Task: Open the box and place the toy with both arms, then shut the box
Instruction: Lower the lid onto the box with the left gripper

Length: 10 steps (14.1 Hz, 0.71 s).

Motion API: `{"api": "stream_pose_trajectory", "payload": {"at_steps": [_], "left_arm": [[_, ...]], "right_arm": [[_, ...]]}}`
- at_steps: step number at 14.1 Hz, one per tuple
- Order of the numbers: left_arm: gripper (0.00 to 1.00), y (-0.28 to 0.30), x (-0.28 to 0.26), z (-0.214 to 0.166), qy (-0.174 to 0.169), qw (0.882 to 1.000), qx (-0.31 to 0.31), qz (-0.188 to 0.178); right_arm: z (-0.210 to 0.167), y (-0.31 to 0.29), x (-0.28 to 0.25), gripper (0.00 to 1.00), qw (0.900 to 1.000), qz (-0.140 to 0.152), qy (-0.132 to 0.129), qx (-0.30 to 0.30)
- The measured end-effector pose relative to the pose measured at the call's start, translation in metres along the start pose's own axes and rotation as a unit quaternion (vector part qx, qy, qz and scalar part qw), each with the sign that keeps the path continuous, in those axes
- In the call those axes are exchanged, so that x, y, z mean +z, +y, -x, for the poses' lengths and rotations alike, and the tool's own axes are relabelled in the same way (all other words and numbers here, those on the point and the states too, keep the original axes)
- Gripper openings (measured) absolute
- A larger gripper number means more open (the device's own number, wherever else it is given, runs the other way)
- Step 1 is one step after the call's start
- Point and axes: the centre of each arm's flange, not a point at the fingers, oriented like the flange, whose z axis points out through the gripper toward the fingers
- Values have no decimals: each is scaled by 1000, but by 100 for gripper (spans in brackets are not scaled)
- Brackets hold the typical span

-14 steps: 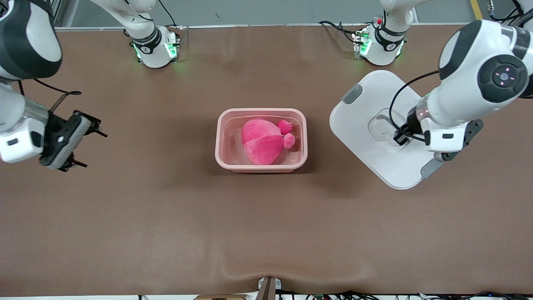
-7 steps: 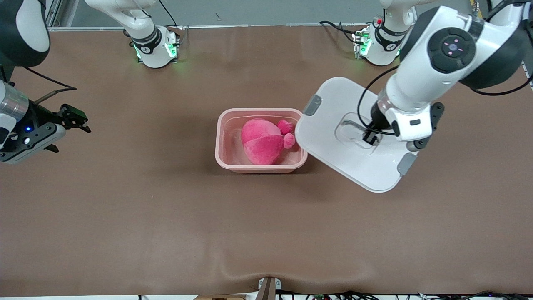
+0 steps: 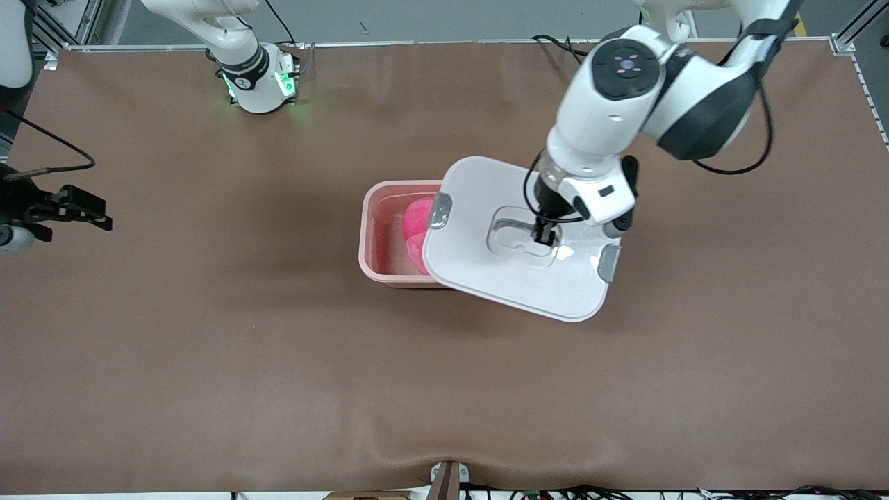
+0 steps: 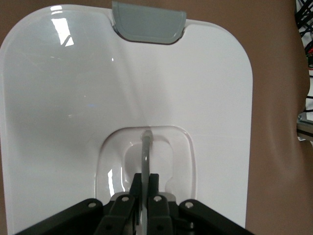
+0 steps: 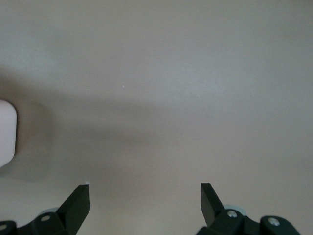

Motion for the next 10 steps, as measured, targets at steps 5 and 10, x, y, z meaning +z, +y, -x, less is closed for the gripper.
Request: {"api": "stream_pose_trajectory", "payload": {"at_steps": [5, 10], "left_arm": [[7, -7, 36, 56, 3, 996, -88, 34], [7, -32, 78, 122, 21, 987, -142, 75]], "right_arm": [[11, 13, -4, 100, 993, -5, -15, 119], [13, 27, -9, 100, 993, 39, -5, 112]]}}
